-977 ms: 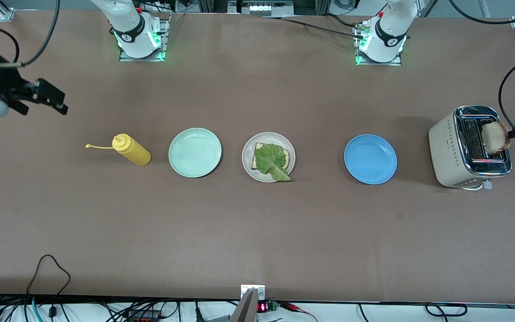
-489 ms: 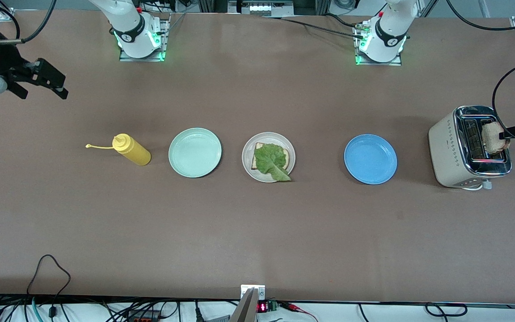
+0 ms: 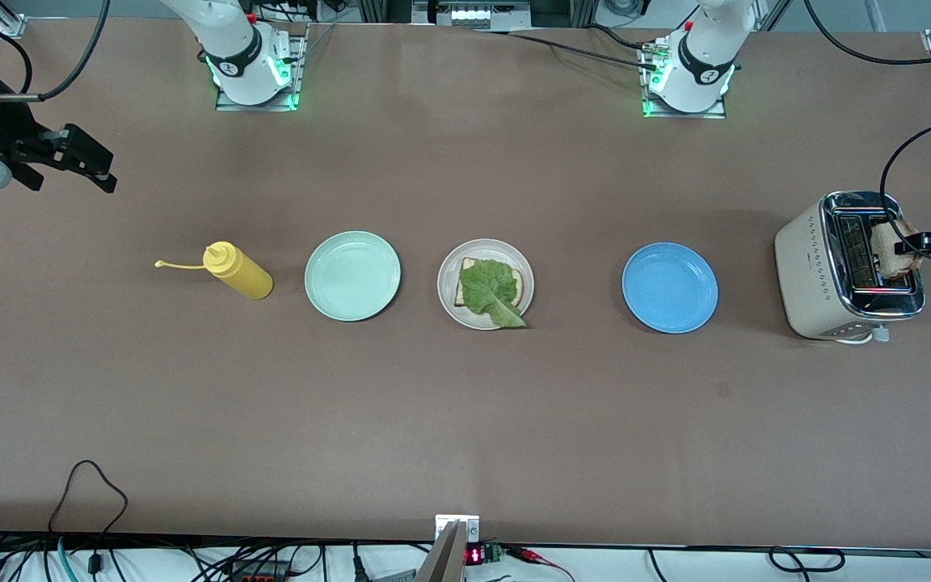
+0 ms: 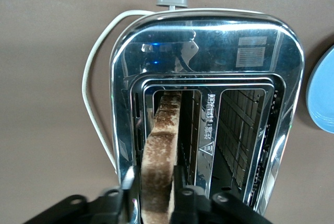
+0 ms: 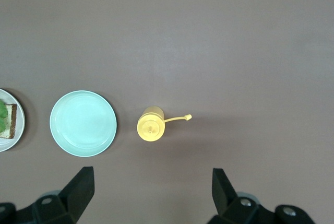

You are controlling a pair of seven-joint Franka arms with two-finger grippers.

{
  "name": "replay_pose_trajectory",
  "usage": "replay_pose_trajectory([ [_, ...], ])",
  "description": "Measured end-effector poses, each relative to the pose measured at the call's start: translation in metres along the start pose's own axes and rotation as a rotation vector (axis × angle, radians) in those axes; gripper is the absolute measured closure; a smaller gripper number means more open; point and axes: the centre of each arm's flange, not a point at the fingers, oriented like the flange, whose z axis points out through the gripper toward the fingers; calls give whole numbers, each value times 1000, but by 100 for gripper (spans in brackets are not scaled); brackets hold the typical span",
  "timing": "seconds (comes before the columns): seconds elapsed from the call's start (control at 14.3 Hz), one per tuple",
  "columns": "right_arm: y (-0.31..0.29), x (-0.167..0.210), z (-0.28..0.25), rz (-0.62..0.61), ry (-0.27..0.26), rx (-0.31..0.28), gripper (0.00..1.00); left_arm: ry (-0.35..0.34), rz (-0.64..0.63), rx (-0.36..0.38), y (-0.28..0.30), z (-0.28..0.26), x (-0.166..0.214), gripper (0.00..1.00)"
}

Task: Make sandwich in beige plate with both arms
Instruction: 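Lift the bread slice out of the toaster with the left gripper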

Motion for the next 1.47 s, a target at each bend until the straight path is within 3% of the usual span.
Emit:
replay_pose_trajectory([
  [0.42,23,14,16,-18,-3,-12,0,-23,5,-12,5,-5,-2,91],
  [0.91,10,12,12,-41,4,-11,0,-107,25,-44,33,-89,-24,91],
  [1.19,11,12,12,-39,2,-7,0,-207,89,-69,100,-125,-29,91],
  [1.47,13,12,12,-27,-3,25,0,-236,198,-63,201,-125,-12,91],
])
